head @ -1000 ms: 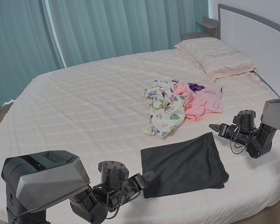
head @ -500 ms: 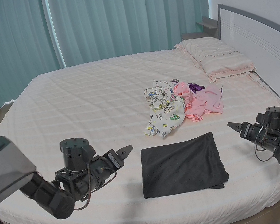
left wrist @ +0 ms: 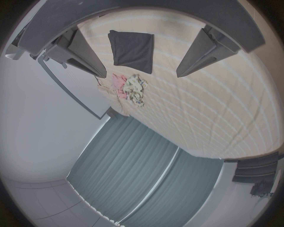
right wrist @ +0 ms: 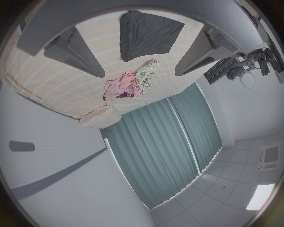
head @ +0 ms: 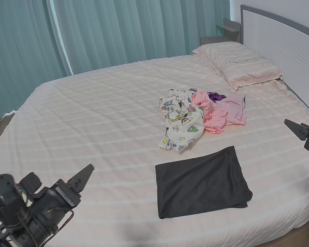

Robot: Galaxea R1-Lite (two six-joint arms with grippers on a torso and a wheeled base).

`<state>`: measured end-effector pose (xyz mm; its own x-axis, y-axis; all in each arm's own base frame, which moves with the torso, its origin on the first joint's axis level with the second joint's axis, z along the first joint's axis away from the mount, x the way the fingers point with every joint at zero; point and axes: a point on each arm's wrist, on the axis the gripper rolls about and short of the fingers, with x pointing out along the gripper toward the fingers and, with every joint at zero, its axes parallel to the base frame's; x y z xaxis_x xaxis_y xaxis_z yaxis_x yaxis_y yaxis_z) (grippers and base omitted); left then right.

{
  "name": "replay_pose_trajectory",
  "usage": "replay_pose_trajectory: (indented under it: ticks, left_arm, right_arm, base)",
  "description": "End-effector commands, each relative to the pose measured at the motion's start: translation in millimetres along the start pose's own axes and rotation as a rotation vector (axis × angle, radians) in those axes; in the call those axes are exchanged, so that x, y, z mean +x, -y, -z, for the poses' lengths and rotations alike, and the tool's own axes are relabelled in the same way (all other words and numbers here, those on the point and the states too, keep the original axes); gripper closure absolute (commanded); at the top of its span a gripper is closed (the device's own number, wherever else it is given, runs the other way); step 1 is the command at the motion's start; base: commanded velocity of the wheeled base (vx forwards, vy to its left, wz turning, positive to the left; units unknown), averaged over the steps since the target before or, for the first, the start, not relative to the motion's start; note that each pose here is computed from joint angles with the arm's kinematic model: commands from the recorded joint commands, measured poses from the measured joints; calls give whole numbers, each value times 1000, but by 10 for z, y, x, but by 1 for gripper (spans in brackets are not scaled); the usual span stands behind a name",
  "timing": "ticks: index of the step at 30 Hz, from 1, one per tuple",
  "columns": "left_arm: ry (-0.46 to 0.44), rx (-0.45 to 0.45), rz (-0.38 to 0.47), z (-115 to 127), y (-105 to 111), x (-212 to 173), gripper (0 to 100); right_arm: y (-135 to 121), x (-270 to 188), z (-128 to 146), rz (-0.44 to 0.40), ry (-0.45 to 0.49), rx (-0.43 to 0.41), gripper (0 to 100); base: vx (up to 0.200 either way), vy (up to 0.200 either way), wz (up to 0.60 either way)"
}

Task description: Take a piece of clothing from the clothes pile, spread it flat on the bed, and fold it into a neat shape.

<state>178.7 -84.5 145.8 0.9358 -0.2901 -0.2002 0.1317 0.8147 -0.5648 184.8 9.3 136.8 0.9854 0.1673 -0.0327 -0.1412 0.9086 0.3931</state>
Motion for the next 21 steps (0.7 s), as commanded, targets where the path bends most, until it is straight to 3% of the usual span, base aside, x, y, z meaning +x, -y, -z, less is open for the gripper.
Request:
replay_pose_trajectory:
  ticks: [1,8,12,16,18,21]
  left_arm:
    - [212,10,-5,-62,-127,-758,0]
    - [275,88,-71,21,-291,-1133,0]
    - [257,123,-113,100,-396,-1319,0]
    - [276,162,-129,157,-483,-1511,0]
    - [287,239,-154,211,-554,-1626,0]
    - [337,280,-190,249,-612,-1742,0]
  right_arm:
    - [-161,-740,-104,-51,110,-91,0]
    - [-203,-1262,-34,-39,87,-109,0]
    - [-157,-1522,163,-12,9,-100,0]
    - [-134,-1736,290,-18,7,-100,0]
    - [-116,-1855,372,-20,3,-99,0]
    - [-87,-1949,472,-19,2,-99,0]
  base:
    - [0,0,0]
    - [0,0,0]
    - [0,0,0]
    - [0,0,0]
    - [0,0,0]
    - [0,0,0]
